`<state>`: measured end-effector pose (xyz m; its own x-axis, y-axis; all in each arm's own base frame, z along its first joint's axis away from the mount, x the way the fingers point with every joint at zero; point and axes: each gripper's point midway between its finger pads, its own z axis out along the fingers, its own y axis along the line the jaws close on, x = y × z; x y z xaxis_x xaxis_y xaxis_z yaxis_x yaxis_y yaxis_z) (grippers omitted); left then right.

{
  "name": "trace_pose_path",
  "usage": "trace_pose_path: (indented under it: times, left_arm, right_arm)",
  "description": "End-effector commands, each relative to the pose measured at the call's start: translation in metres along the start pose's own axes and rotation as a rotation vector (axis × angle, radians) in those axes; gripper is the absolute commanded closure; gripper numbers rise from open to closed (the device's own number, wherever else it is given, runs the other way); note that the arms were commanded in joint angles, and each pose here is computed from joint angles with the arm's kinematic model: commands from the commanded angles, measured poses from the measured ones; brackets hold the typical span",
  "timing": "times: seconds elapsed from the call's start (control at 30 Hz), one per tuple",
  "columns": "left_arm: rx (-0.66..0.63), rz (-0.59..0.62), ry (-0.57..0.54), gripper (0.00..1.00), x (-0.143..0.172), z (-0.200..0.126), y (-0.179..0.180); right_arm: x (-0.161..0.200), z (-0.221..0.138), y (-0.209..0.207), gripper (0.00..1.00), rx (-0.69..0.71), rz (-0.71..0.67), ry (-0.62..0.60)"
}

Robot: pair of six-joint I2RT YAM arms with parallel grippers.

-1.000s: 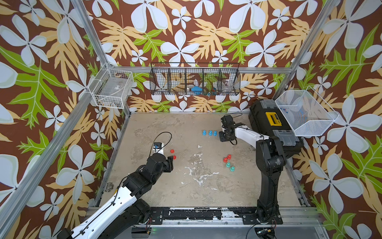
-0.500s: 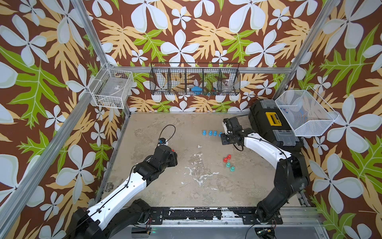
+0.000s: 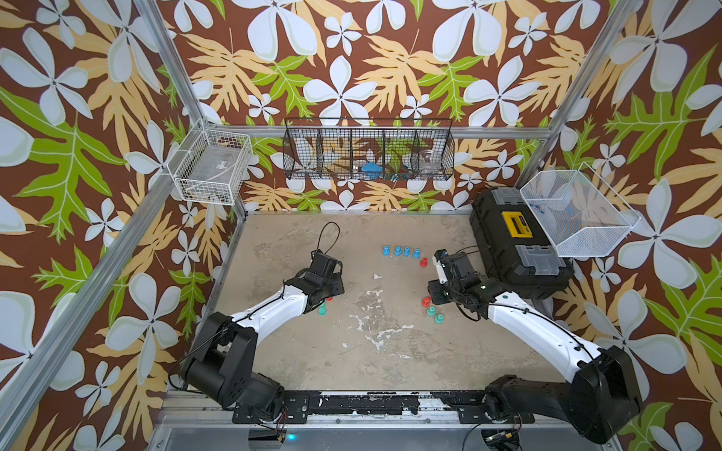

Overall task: Close the stamp cap
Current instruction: Move the cover to the center of the board.

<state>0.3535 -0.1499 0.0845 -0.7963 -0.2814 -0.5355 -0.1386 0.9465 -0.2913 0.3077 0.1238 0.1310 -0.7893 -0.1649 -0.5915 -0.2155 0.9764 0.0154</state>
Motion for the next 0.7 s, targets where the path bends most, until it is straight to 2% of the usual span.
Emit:
trace_pose_path:
  times: [0.0,0.23,0.67]
  left_arm:
    - [0.007,-0.017,-0.016,0.39,-0.008,0.01,-0.006]
    - [-0.022,-0.013,0.009,0.4,-0.007,0.029,-0.004]
    - [-0.064,-0.015,0.001,0.4,-0.014,0.038,0.006]
  right_arm:
    - [0.006,-0.002,0.002,0.48,-0.017,0.022,-0.004]
    - [0.017,-0.009,0.001,0.48,-0.029,0.038,-0.02]
    - [0.022,-0.013,0.004,0.49,-0.053,0.048,-0.034]
